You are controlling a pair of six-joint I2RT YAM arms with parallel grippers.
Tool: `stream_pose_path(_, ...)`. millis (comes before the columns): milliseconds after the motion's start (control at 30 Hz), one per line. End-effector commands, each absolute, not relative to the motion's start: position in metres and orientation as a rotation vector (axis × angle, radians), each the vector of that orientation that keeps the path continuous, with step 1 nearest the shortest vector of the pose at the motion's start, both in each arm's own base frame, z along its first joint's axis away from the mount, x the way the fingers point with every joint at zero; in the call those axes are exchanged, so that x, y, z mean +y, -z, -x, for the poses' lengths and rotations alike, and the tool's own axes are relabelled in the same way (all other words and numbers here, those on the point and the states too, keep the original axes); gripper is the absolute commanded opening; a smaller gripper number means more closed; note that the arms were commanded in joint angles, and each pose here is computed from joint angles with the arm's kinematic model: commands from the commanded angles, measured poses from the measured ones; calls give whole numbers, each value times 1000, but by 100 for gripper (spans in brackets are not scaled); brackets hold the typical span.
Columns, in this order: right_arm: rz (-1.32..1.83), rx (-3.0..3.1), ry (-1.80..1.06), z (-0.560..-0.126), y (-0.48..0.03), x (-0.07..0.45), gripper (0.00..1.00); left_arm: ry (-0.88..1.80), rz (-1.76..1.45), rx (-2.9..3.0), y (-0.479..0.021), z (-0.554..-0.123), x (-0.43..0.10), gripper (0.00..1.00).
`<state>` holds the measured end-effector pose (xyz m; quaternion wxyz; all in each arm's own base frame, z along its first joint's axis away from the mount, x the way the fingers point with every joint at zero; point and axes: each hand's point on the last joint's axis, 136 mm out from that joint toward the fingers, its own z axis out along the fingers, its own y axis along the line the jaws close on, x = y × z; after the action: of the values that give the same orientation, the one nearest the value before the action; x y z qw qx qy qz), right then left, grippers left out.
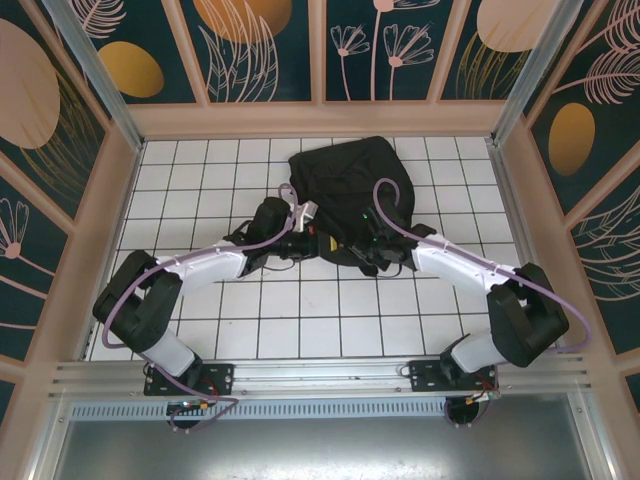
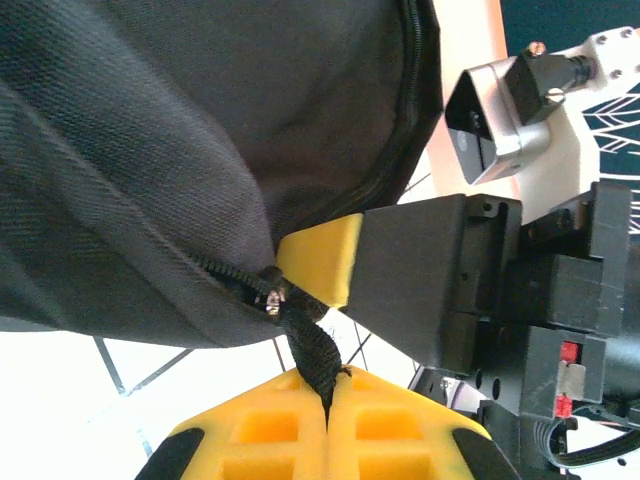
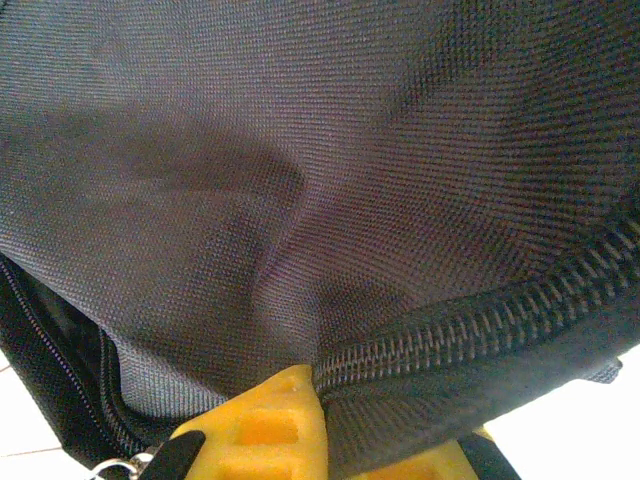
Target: Pack books, pencil case, and school supplies into a backpack
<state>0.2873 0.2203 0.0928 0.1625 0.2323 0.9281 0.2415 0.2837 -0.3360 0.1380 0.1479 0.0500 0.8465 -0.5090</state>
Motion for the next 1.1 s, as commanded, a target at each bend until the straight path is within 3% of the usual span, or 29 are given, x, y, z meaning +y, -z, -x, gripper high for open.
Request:
stream_pose_path(0, -639, 2673, -420, -278, -83, 181, 0, 1502, -131, 2316, -180, -303, -329, 0)
stream_pose_path(367, -546, 2653, -512, -288, -111, 193, 1, 1479, -224, 2283, -205, -314, -332, 0)
stream_pose_path(433, -511, 2639, -604, -291, -125, 205, 18, 1490, -286, 2283, -212, -310, -341, 0)
stream_pose_path(500, -466, 2611, -693, -295, -140, 217, 28, 1500, -338, 2288, -215, -305, -351, 0)
stream_pose_path(700, -166, 2403, -820, -302, -196, 229, 49, 1520, -417, 2289, -221, -294, -359, 0)
stream_pose_path(833, 89, 2236, -790, -302, -227, 231, 47, 1490, -456, 2332, -210, -287, -355, 0)
stream_pose_path(1067, 804, 1753, -674, -250, -259, 270, 39, 1580, -549, 2329, -208, -264, -353, 0)
